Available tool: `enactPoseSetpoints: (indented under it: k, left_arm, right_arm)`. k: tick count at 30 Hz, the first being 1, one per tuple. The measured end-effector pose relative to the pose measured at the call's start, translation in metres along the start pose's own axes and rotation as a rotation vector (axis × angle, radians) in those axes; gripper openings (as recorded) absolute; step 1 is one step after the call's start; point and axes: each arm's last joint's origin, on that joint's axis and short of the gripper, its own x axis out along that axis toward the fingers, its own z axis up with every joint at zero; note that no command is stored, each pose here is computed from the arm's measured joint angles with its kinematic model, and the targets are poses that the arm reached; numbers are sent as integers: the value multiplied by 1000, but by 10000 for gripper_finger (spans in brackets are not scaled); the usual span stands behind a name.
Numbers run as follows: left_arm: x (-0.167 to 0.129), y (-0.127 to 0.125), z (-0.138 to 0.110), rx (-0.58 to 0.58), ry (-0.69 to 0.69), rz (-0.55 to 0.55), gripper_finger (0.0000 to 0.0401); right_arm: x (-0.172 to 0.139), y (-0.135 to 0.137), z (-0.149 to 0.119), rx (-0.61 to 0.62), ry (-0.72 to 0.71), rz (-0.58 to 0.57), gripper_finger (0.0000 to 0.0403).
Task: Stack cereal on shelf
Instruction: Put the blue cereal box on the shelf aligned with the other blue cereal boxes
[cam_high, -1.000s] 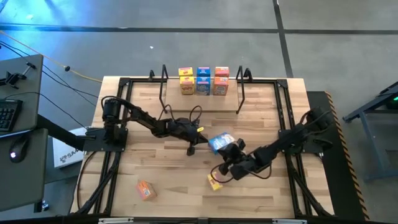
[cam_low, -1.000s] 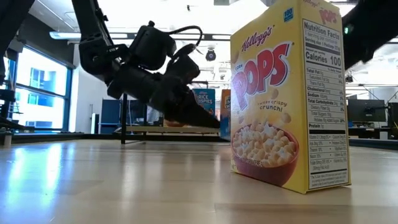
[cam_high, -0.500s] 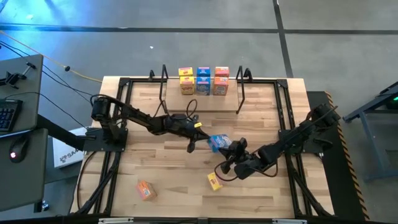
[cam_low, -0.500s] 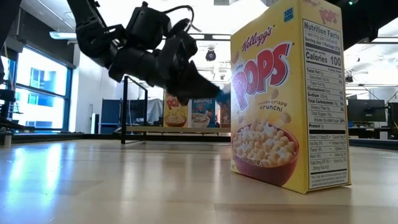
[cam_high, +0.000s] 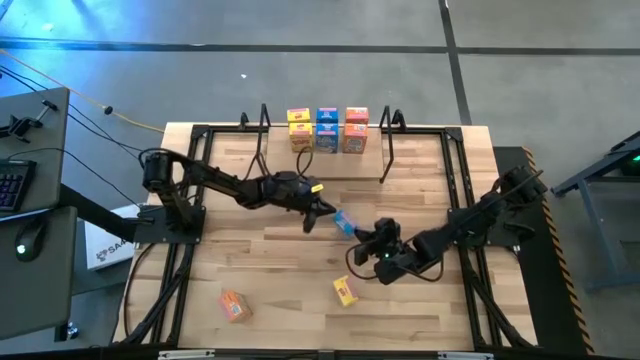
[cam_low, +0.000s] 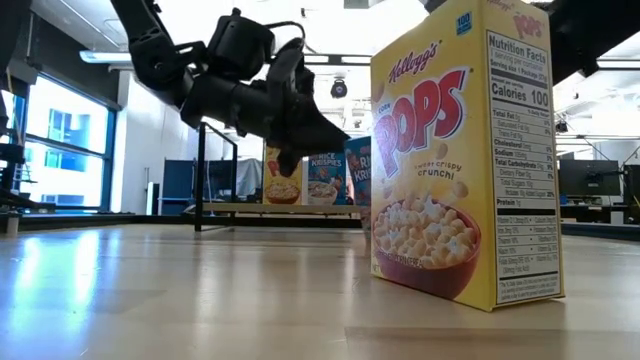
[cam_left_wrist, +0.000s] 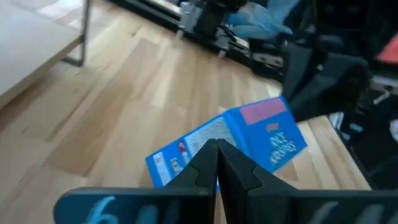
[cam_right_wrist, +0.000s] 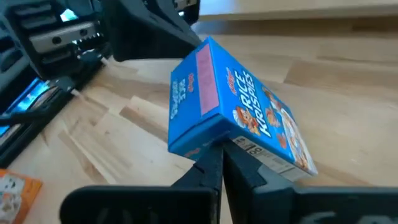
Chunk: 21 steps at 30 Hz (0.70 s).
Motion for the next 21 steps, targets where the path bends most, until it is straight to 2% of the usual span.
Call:
enactPoseSetpoints:
  k: [4,10,16,21]
  left_arm:
    - [-3,12,4,-85,-9,34,0]
    - [-3,23,9,-135,36,84,0]
    - [1,19,16,-73,41,72,0]
    - [-5,14,19,47,29,59,0]
  right_arm:
    - [8,-3,6,46,18,-25,5]
    - [21,-10,14,81,85,-74,5]
    - [24,-12,15,48,142,-81,10]
    - [17,-7,10,-46,244,-40,65]
